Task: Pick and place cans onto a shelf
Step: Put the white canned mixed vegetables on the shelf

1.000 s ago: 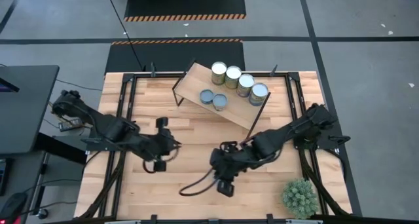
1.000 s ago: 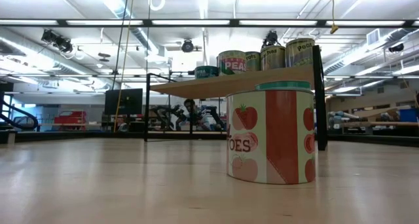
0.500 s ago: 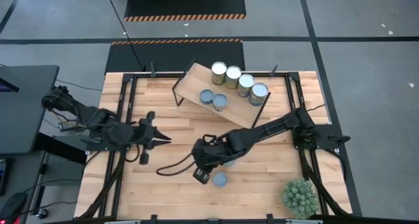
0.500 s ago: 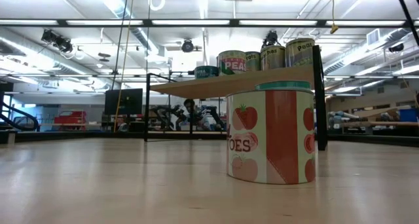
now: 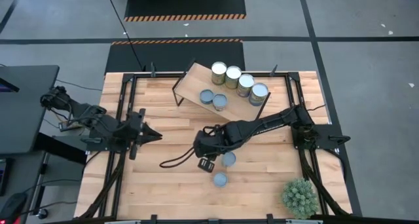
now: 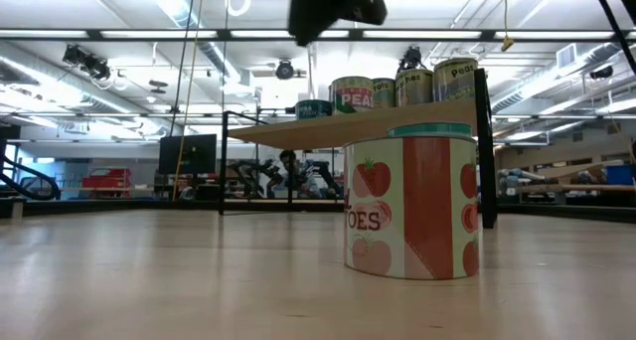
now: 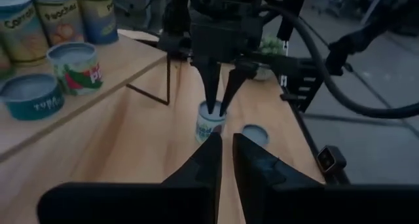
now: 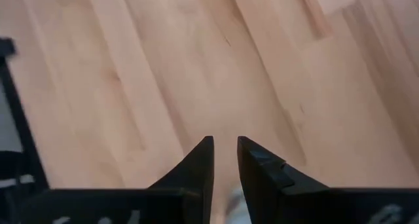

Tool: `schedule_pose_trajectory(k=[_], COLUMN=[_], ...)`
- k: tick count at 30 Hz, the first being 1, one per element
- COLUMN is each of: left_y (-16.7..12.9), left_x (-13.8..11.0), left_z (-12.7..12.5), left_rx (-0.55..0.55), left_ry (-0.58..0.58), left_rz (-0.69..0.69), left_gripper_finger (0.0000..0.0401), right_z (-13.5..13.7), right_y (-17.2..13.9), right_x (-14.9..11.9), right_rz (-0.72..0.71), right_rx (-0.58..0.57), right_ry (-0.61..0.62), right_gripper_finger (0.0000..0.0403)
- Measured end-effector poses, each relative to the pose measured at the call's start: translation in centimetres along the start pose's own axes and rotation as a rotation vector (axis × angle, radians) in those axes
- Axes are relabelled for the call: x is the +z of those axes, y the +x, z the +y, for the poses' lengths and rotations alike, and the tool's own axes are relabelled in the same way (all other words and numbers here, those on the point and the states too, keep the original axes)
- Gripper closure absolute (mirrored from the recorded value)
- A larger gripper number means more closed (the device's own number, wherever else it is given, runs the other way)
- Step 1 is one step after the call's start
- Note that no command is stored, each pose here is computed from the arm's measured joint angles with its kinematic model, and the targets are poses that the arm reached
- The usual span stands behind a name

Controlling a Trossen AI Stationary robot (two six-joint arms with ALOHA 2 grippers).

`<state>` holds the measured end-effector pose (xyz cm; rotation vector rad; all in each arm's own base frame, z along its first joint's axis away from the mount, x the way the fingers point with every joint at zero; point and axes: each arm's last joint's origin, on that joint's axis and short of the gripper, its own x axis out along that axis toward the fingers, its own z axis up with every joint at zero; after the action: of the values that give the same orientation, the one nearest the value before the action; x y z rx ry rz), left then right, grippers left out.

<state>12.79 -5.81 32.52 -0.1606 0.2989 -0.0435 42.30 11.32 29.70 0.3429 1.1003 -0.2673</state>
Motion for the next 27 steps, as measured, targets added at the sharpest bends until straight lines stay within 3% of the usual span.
schedule_pose_trajectory(k=[5,13,18,27], left_y=[-0.2,0.9,1.4,1.0], left_x=[-1.7,-4.1,-5.0,-5.0], left_z=[0.7,1.0,1.1,1.3], left_rx=[-0.001,-0.012,-0.021,-0.025], left_ry=[-0.070,-0.187,-0.250,-0.241], left_rz=[-0.034,-0.124,-0.134,-0.144], left_gripper_finger=[0.0358,0.0358,0.0358,0.0358], right_z=[-0.3,0.1,0.6,0.7], right_y=[0.0,1.1,2.0,1.0], right_x=[-0.7,-2.6,-4.1,-5.0], right_rz=[0.062,0.137,0.209,0.232], right_rx=[-0.049,-0.086,-0.078,-0.092], right_ry=[-0.009,0.072,0.047,-0.012], right_gripper_finger=[0.0298,0.0217,0.0168,0.0125])
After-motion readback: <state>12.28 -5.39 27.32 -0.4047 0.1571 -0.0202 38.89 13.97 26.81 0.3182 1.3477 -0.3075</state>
